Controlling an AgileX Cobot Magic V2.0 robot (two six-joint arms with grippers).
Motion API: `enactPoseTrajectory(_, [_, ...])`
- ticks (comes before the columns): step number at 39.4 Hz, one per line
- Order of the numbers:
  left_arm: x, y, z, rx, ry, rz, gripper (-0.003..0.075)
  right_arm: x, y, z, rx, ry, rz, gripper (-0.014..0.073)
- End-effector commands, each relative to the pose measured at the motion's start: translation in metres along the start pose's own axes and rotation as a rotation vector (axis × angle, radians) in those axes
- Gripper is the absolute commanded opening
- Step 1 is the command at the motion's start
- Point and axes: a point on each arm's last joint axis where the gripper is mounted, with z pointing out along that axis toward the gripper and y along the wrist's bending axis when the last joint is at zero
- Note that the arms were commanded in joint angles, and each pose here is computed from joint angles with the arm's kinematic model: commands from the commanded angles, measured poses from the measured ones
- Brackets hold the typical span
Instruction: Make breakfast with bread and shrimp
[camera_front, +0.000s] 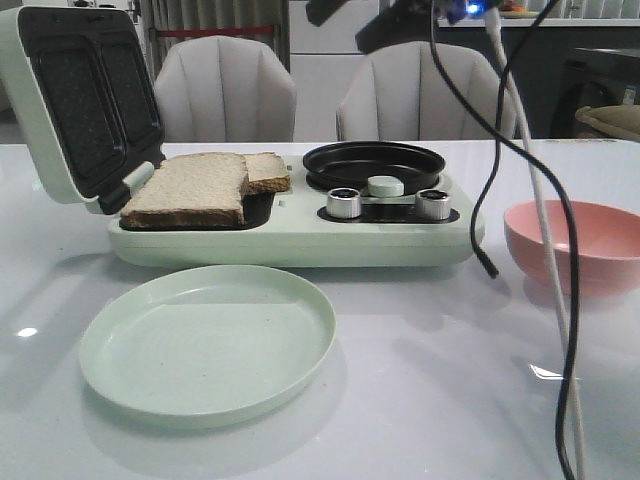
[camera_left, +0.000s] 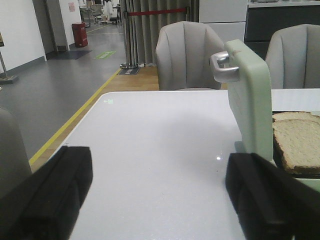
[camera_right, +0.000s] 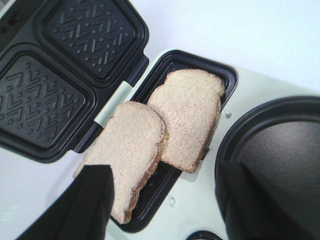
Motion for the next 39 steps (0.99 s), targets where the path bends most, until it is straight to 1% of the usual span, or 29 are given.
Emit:
enactPoseTrajectory(1, [-0.011, -0.001, -0.002, 0.03, -0.065, 0.014, 0.0606, -0.028, 0.041, -0.056, 0.054, -0.133, -0.116, 0.0538])
enactPoseTrajectory(5, [-0.011, -0.001, -0.002, 0.03, -0.065, 0.014, 0.0606, -0.03, 0.066, -0.078, 0.084, -0.151, -0.174, 0.0538])
enactPoseTrajectory(8, [-0.011, -0.001, -0.002, 0.03, -0.065, 0.014, 0.0606, -0.029, 0.083, -0.094, 0.073, -0.176, -0.201, 0.0538])
enactPoseTrajectory(12, [-0.011, -0.001, -0.002, 0.03, -0.065, 0.014, 0.0606, -0.023, 0.093, -0.109, 0.073, -0.203, -0.207, 0.0538])
enactPoseTrajectory(19, [-0.011, -0.001, -0.002, 0.03, -0.065, 0.014, 0.0606, 0.0, 0.093, -0.129, 0.117, -0.273, -0.183, 0.0538])
enactPoseTrajectory(24, [-0.011, -0.001, -0.002, 0.03, -0.065, 0.014, 0.0606, 0.029, 0.088, -0.135, 0.153, -0.281, -0.158, 0.0538])
enactPoseTrajectory(31, [-0.011, -0.001, -0.002, 0.03, -0.065, 0.014, 0.0606, 0.068, 0.086, -0.151, 0.187, -0.27, -0.194, 0.0538])
enactPoseTrajectory(39, [-0.011, -0.001, -0.002, 0.03, -0.065, 0.014, 0.0606, 0.11, 0.09, -0.181, 0.217, -0.331, -0.189, 0.0538])
